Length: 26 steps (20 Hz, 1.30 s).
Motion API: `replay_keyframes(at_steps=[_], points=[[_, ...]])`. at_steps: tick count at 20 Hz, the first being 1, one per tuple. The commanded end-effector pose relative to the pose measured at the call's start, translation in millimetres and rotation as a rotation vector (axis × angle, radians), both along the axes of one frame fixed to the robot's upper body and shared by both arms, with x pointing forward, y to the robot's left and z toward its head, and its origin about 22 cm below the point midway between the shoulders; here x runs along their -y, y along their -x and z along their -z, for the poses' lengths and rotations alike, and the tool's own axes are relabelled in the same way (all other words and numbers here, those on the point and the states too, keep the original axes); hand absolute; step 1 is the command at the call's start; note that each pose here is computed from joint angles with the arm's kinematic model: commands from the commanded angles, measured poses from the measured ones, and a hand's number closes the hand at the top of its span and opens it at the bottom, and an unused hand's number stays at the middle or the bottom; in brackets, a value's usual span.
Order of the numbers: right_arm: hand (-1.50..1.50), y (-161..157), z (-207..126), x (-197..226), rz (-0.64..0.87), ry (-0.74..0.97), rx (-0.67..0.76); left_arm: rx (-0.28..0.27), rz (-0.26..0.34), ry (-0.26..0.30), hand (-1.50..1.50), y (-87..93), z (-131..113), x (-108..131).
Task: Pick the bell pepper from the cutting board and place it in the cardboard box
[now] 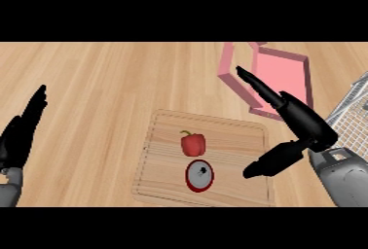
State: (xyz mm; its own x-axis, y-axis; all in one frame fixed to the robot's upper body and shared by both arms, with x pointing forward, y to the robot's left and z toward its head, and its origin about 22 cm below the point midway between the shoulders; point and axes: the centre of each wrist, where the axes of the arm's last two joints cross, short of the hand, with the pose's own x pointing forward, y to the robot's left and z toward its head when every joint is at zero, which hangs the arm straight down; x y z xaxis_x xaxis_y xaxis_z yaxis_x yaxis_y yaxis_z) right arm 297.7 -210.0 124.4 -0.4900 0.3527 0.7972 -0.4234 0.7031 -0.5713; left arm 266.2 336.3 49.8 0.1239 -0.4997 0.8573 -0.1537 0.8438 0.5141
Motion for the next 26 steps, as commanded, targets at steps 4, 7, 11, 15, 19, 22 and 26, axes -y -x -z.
replay_keyframes(at_steps=[4, 7, 11, 15, 19, 22, 26], points=[[-1.5, 2, 106, -6, -0.109, -0.119, -0.031, -0.03, -0.089, -0.024, 0.0, 10.0, 22, -18], [-1.5, -16, 117, -7, -0.229, -0.106, 0.017, -0.035, -0.078, -0.018, 0.0, 0.3, 20, -19], [-1.5, -40, 83, 3, -0.209, 0.144, 0.182, -0.027, -0.107, -0.028, 0.0, -1.6, 25, -23], [-1.5, -54, 47, -10, -0.222, 0.473, 0.218, -0.036, -0.098, -0.034, 0.0, 3.3, 24, -25], [-1.5, -62, 32, -47, -0.28, 0.637, 0.18, -0.039, -0.122, -0.048, 0.0, -0.9, 34, -26], [-1.5, -59, 20, -72, -0.296, 0.776, 0.17, -0.056, -0.108, -0.017, 0.0, -0.2, 38, -20], [-1.5, -65, 7, -93, -0.323, 0.892, 0.103, -0.035, -0.111, -0.025, 0.0, 7.4, 34, -9]])
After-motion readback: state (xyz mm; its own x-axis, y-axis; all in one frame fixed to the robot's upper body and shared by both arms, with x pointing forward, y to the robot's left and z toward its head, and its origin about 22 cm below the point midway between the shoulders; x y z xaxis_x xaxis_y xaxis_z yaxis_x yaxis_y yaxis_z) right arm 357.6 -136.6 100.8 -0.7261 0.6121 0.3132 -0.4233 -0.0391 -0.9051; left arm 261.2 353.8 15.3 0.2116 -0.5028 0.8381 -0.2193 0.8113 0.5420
